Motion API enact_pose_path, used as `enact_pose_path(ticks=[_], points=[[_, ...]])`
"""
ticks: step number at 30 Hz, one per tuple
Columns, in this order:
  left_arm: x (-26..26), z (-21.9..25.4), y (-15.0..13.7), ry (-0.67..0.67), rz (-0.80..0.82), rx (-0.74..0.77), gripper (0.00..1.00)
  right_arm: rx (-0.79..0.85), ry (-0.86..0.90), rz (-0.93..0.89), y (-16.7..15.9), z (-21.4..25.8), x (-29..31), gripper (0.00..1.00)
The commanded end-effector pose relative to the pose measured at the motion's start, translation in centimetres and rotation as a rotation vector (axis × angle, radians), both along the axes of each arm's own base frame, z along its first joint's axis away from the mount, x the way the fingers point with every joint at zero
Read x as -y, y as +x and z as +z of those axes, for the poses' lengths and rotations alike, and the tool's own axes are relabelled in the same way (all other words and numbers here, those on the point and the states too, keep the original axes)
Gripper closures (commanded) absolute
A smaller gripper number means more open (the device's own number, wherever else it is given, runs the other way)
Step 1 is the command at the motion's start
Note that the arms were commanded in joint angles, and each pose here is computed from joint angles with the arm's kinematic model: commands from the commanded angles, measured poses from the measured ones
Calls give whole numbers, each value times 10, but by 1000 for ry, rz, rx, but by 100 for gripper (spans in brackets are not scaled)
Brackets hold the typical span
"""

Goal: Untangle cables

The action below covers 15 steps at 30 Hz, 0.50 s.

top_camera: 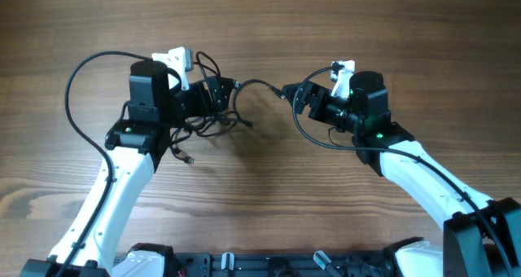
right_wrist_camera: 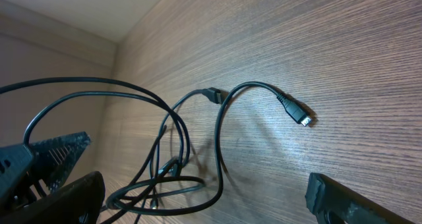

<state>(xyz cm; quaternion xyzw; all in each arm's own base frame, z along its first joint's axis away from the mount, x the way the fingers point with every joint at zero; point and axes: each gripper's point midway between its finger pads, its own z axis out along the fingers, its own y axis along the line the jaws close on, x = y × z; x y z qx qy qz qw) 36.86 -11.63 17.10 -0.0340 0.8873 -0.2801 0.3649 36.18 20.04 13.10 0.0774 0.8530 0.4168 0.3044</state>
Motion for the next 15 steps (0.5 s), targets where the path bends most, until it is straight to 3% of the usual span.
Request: enact_pose_path(ticks=[1, 4, 6, 7, 8, 10, 12, 15], points=[[-15, 0, 9, 70, 71, 26, 0, -8, -1, 4, 0, -4, 0, 0], [-22, -1, 12, 101, 110, 30, 0, -7, -1, 4, 0, -4, 0, 0], [-22, 1, 14, 97, 110, 39, 13, -7, -1, 4, 0, -4, 1, 0], [-21, 2, 14, 92, 108, 45, 27, -6, -1, 4, 0, -4, 1, 0], [-20, 5, 16, 69, 117, 46, 51, -3, 0, 3, 1, -3, 0, 0], [-19, 8, 18, 42, 135, 51, 78, -2, -2, 1, 1, -4, 1, 0], [-19, 11, 20, 38, 137, 63, 93, -2, -2, 1, 1, -4, 1, 0], [-19, 19, 25, 16, 149, 93, 96, -2, -2, 1, 1, -4, 1, 0]])
